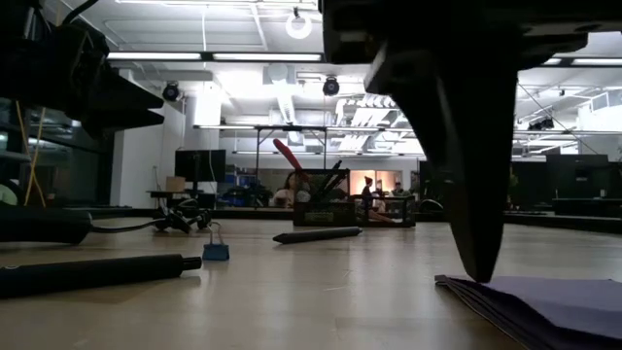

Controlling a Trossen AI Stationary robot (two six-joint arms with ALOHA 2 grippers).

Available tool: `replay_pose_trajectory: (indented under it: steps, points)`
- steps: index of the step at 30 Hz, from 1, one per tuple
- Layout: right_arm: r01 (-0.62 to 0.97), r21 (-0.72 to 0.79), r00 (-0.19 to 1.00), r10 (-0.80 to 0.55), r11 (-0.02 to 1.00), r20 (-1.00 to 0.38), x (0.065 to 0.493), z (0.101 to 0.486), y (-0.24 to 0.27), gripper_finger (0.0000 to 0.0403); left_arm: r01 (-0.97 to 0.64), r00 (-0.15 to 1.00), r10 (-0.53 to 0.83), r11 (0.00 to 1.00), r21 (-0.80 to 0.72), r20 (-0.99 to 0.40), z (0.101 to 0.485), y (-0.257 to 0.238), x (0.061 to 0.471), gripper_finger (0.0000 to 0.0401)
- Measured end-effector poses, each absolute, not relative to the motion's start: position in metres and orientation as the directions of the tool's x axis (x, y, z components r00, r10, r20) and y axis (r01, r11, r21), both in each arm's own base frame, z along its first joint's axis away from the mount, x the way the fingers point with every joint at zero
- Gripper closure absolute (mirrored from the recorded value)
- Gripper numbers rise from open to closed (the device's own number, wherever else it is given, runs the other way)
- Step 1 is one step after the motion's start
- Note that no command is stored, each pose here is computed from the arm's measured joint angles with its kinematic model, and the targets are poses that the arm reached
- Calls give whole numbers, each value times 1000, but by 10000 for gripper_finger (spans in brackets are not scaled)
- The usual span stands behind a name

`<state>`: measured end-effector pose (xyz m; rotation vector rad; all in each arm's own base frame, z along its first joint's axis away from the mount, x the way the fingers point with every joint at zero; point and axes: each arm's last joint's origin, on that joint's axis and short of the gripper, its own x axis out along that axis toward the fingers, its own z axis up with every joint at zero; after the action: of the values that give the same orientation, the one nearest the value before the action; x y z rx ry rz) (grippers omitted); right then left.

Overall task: Pick and place office supplies into organizer
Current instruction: Put the purple sticky note pad into the mesh desk organizer

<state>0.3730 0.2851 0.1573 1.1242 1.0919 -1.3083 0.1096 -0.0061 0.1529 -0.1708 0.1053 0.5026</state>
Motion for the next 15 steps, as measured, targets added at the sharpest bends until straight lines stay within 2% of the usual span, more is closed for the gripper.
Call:
replay_pose_trajectory:
  steps: [4, 8, 11, 15]
  points:
    - [999, -19, -25, -156, -42, -987, 373, 157, 282, 6, -487, 871, 470, 863, -137, -142, 153, -6, 110, 169]
    - [998, 63, 64, -214, 8, -975, 377, 158, 282, 5, -487, 871, 470, 862, -137, -142, 153, -6, 110, 169]
    - [997, 76, 81, -254, 30, -964, 375, 158, 283, 3, -487, 871, 469, 863, -137, -142, 153, -6, 110, 169]
    - [999, 32, 26, -204, -26, -979, 372, 158, 284, 3, -487, 871, 470, 862, -137, -142, 153, -6, 110, 169]
